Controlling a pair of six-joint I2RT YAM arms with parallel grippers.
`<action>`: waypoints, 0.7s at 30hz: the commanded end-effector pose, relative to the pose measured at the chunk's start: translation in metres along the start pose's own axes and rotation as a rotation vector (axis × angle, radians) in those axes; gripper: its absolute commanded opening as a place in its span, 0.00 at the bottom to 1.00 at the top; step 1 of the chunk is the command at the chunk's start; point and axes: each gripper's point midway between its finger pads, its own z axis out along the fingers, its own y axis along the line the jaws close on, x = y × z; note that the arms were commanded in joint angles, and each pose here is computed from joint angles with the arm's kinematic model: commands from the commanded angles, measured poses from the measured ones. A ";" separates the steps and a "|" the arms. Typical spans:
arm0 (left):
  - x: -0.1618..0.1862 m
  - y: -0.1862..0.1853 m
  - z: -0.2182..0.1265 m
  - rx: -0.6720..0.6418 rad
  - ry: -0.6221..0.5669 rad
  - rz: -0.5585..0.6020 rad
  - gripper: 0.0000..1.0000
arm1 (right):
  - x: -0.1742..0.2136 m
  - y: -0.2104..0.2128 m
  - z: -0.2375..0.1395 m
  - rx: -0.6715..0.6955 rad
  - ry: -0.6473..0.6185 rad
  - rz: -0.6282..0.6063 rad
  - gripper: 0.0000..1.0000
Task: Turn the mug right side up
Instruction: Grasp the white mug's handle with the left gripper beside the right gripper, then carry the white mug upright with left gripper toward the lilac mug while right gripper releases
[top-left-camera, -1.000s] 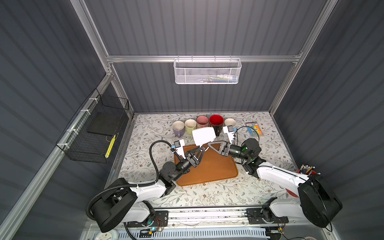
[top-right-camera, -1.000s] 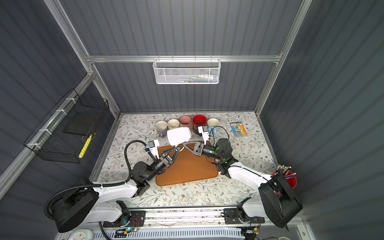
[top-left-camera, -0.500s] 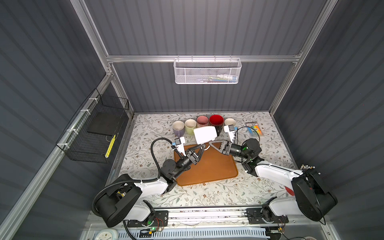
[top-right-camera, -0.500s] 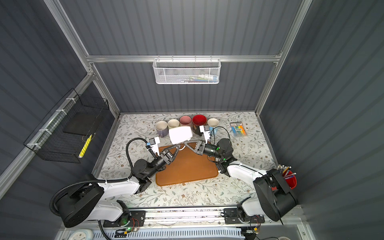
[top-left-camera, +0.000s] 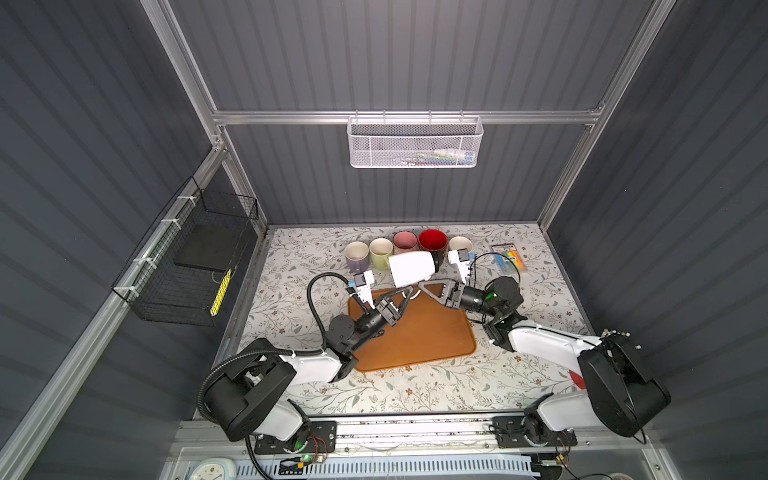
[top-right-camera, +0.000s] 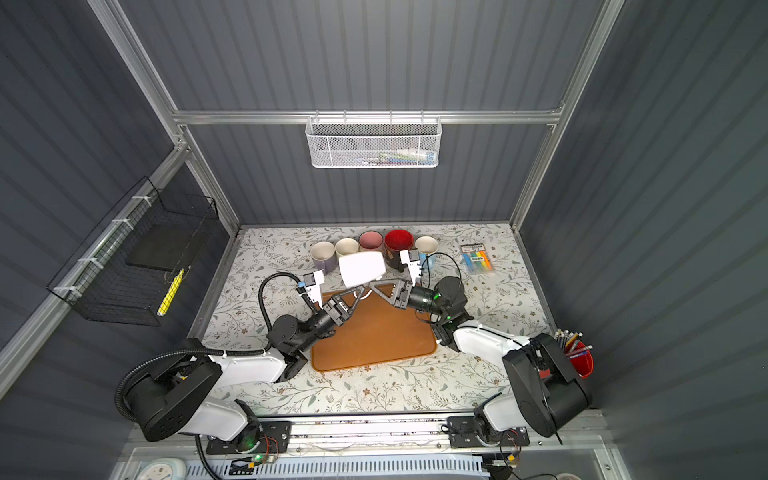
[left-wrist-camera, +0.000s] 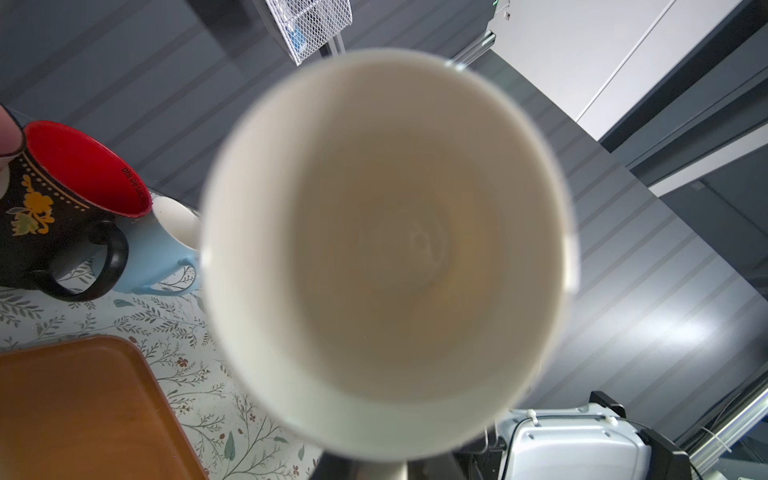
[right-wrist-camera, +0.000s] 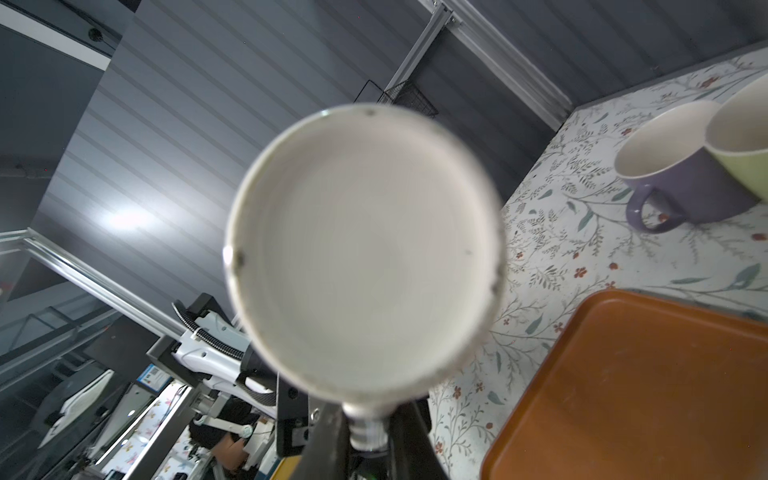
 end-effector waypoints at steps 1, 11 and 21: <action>-0.013 -0.014 0.006 0.049 -0.033 0.032 0.01 | -0.009 0.017 -0.002 -0.064 -0.030 -0.071 0.00; -0.012 -0.007 0.002 0.021 -0.036 0.031 0.00 | -0.011 0.010 -0.003 -0.067 -0.041 -0.048 0.17; -0.020 -0.003 -0.009 -0.050 -0.059 0.072 0.00 | -0.006 -0.015 -0.008 0.029 -0.054 -0.026 0.61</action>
